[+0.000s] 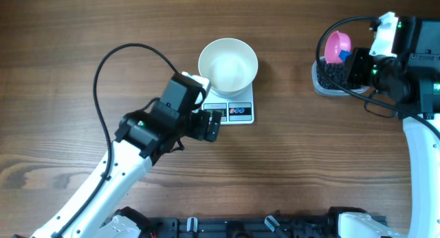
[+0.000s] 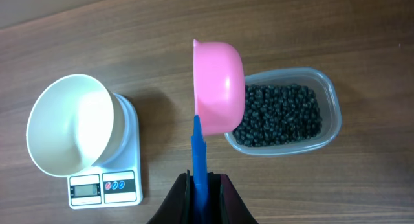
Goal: Scoop item into bowl and weigh 150g on scale
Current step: 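Lower the pink scoop with the right gripper over the bean tub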
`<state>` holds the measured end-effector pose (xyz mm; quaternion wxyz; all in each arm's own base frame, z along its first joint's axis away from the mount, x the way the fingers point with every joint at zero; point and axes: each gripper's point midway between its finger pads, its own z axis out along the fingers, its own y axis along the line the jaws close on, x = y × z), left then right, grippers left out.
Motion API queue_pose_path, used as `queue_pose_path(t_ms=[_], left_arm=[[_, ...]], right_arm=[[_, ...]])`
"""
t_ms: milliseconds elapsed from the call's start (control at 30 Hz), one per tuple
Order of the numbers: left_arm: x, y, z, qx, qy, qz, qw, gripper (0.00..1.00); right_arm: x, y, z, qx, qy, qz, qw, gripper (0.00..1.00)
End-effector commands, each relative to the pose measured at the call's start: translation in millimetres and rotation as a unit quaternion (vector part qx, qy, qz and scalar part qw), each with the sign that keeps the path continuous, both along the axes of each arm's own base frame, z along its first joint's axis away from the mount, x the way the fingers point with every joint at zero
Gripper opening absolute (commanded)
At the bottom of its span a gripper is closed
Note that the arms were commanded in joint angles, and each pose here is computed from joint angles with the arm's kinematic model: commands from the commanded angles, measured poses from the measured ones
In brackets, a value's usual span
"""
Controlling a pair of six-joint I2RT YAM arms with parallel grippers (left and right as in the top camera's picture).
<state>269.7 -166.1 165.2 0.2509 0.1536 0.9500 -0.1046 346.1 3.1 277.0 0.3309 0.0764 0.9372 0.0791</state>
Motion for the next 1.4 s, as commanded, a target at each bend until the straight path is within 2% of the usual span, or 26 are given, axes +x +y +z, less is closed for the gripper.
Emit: queue_pose_path(t_ms=[0, 433, 967, 1200, 1367], left_arm=[[4.7, 0.5, 10.2, -0.018, -0.006, -0.009, 1.0, 1.0], [3.1, -1.9, 10.3, -0.014, -0.01, -0.034, 0.999, 1.0], [2.5, -1.3, 9.6, -0.013, -0.008, -0.034, 0.999, 1.0], [2.4, -1.4, 9.6, -0.013, -0.008, -0.034, 0.999, 1.0], [2.4, -1.3, 9.6, -0.013, -0.008, -0.034, 0.999, 1.0]], right_arm=[[1.1, 1.7, 13.7, 0.006, -0.02, 0.002, 1.0, 0.04], [1.0, -5.2, 12.8, -0.009, -0.019, -0.011, 1.0, 0.04], [-8.6, -43.6, 6.8, -0.095, 0.005, -0.083, 0.992, 0.04], [-25.6, -66.2, -4.4, -0.152, 0.046, -0.119, 0.98, 0.04], [-24.4, -66.0, -22.5, -0.179, 0.075, -0.078, 0.978, 0.04]])
